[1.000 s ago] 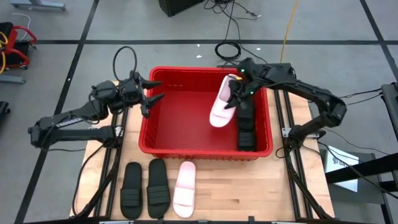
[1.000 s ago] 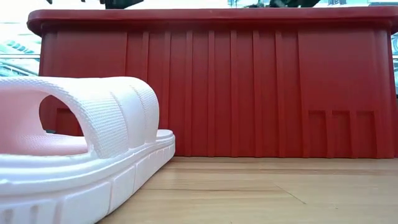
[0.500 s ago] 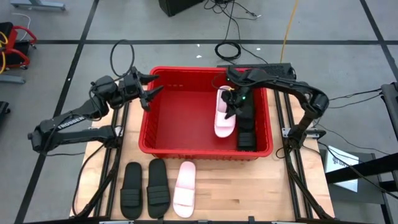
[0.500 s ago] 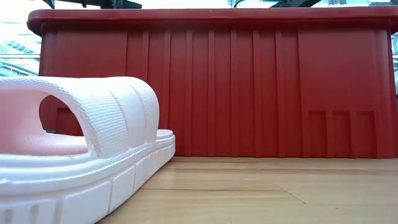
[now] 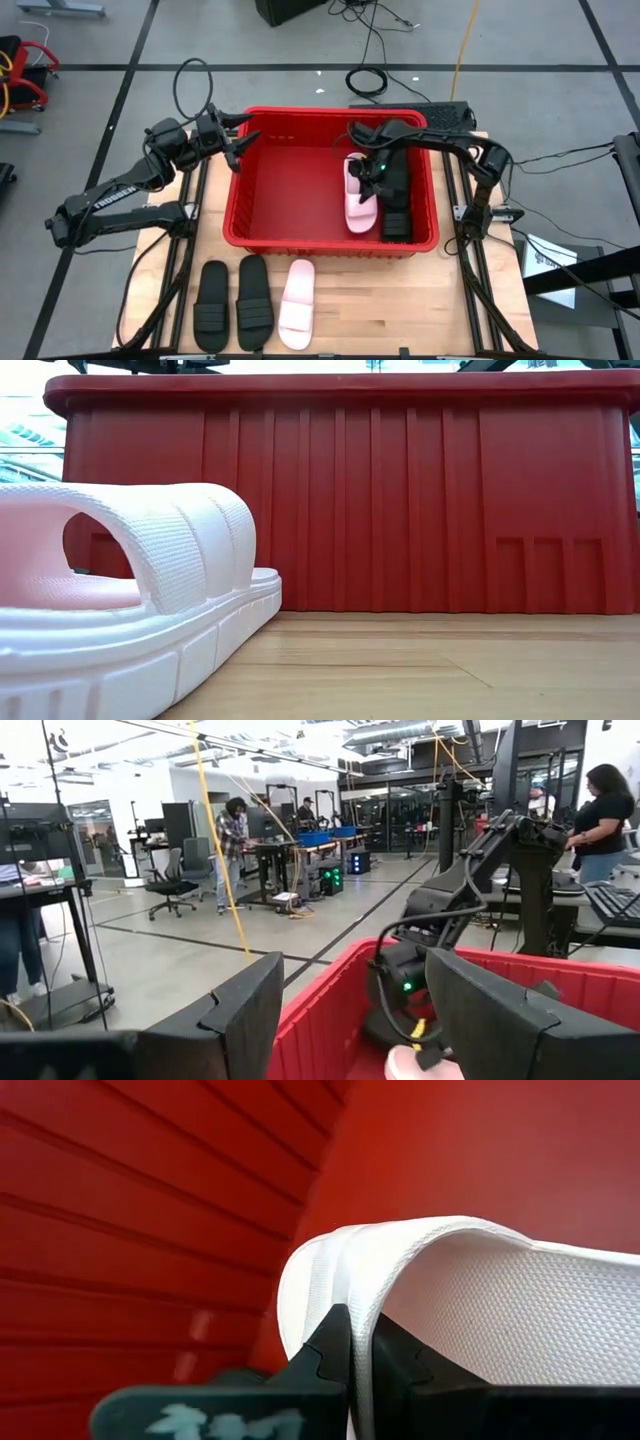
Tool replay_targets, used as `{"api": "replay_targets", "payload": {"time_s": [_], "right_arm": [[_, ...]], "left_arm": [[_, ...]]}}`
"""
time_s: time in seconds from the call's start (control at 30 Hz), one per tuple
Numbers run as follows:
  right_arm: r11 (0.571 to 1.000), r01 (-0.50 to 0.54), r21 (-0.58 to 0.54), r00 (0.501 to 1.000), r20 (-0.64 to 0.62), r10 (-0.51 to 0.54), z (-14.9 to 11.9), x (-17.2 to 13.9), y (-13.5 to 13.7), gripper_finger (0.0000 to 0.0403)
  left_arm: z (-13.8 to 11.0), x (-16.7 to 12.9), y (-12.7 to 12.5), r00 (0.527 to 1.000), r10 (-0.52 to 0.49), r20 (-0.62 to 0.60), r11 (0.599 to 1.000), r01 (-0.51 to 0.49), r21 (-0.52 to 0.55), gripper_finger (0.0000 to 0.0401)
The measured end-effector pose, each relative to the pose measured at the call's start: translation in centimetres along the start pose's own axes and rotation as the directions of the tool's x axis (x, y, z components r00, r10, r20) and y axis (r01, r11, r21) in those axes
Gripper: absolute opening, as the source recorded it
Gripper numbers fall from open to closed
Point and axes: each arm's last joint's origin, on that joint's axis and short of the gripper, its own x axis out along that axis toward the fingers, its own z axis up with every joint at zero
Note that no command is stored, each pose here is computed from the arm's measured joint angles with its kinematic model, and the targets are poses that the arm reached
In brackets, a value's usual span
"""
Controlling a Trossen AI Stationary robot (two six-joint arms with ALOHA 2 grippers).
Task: Pick and place slides into bin
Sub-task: Put the pink slide into the red container
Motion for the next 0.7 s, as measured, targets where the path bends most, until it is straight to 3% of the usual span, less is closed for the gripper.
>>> {"api": "replay_targets", "payload": {"time_s": [0.33, 0.7], "right_arm": [[0.999, -0.034, -0.033, 0.999, -0.002, 0.034, 0.7, 1.5, 0.7, 0.0002], [0.998, -0.034, 0.049, 0.999, -0.004, 0.034, -1.4, 2.8, -0.1, 0.0002]], "left_arm": [[-0.1, 0.0, -0.1, 1.0, -0.023, -0.005, 1.0, 0.023, -0.006, 0.025], [0.0, 0.0, 0.0, 1.0, -0.023, 0.002, 1.0, 0.023, -0.005, 0.025]]}}
